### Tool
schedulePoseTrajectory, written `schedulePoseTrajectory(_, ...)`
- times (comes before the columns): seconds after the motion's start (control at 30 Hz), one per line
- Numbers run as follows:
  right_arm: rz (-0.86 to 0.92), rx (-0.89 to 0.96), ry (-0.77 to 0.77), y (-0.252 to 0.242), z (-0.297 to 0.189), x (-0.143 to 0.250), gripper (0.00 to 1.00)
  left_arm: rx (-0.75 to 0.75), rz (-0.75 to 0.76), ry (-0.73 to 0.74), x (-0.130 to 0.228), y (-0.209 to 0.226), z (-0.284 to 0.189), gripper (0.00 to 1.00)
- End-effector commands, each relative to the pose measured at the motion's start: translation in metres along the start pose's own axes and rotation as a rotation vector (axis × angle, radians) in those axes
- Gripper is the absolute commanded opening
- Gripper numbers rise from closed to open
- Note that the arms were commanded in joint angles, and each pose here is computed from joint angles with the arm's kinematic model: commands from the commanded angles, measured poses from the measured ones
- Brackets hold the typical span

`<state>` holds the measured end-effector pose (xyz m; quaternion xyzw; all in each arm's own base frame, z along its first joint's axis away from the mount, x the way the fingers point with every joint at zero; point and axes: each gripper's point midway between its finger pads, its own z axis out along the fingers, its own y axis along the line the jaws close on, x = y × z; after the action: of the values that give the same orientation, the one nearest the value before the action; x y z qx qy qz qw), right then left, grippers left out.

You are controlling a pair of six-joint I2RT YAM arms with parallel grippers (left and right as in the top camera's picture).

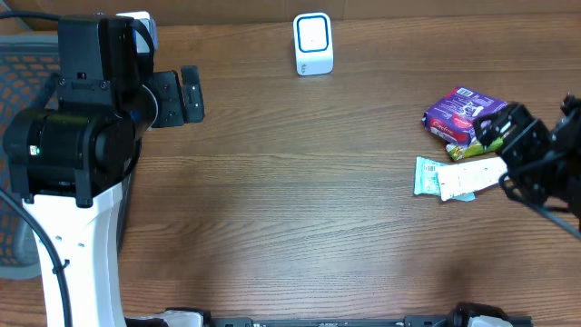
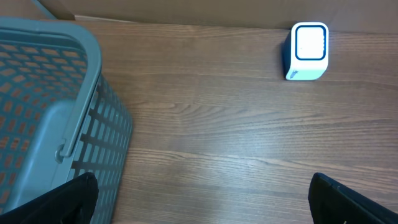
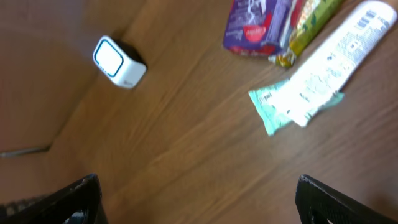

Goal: Scan the item barcode
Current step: 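Carry the Pantene tube right and place it beside the wipes pack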

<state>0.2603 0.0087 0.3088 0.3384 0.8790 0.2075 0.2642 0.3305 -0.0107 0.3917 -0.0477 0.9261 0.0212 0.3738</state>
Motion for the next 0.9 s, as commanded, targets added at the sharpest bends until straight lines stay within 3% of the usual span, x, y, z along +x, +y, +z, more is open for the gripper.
schedulePoseTrajectory(0.0,-0.036,-0.007,0.031,0.000,-0.008,0.012,1.00,-0.012,0.007,-0.005,-0.002,0.003,0.001,0.99)
schedulePoseTrajectory(0.17,-0.026,0.197,-0.015,-0.040,-0.014,0.011,1.00,-0.012,0.007,-0.005,-0.002,0.003,0.001,1.00)
schedulePoseTrajectory(0.33,-0.151,0.204,-0.022,-0.042,-0.009,0.006,1.00,-0.012,0.007,-0.005,-0.002,0.003,0.001,1.00)
schedulePoseTrajectory(0.57,-0.467,0.011,-0.134,-0.028,0.024,0.006,1.00,-0.012,0.007,-0.005,-0.002,0.003,0.001,0.99)
schedulePoseTrajectory(0.87,-0.551,-0.129,-0.523,-0.059,0.059,0.018,1.00,-0.012,0.007,-0.005,-0.002,0.003,0.001,0.99)
